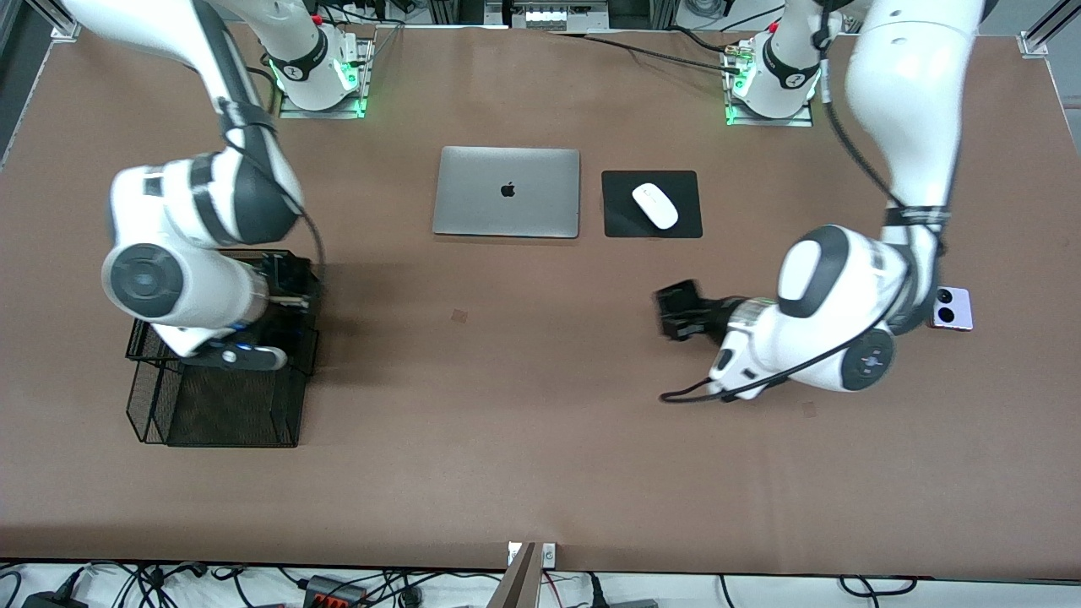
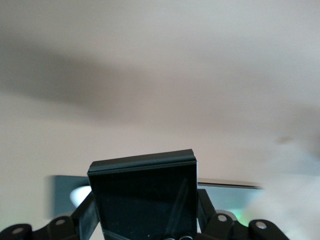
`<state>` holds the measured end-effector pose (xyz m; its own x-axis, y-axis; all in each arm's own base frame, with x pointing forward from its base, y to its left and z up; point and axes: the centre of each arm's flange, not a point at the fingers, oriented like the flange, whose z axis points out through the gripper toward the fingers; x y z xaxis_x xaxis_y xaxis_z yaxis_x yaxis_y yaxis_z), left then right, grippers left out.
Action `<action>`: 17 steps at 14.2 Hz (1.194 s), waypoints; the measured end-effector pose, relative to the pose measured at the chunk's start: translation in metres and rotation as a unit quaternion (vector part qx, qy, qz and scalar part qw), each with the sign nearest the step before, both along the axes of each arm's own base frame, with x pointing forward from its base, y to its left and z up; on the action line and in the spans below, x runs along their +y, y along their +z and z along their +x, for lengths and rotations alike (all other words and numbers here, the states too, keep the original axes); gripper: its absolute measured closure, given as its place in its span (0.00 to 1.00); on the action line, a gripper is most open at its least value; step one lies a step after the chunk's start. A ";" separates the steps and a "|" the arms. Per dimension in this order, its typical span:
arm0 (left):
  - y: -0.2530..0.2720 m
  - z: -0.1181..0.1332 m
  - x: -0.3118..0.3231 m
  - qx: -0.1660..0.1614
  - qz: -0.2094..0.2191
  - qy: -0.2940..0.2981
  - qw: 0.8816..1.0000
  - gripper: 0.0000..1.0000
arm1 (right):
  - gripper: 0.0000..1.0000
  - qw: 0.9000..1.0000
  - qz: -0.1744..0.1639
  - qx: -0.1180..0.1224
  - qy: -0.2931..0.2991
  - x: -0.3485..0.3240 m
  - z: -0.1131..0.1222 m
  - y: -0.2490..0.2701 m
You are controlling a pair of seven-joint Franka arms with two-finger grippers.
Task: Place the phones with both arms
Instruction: 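Lower the black phone into the basket while the left gripper carries the flip phone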
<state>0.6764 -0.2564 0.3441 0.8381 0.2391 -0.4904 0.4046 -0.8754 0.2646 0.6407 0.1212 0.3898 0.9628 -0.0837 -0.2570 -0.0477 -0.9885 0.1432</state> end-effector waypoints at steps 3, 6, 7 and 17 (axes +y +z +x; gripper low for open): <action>-0.003 0.009 -0.052 -0.039 -0.036 0.073 0.996 0.19 | 0.22 0.999 -0.003 0.032 -0.005 -0.037 -0.018 -0.013; -0.017 -0.004 -0.118 -0.078 -0.041 0.101 0.991 0.19 | 0.22 0.998 0.002 0.056 -0.010 -0.073 -0.024 -0.038; -0.020 -0.010 -0.142 -0.099 -0.047 0.105 0.988 0.19 | 0.22 0.998 0.003 0.058 -0.014 -0.083 -0.023 -0.044; -0.105 -0.071 -0.265 -0.260 -0.001 -0.080 0.962 0.19 | 0.22 1.000 0.010 0.019 -0.007 -0.086 -0.005 -0.076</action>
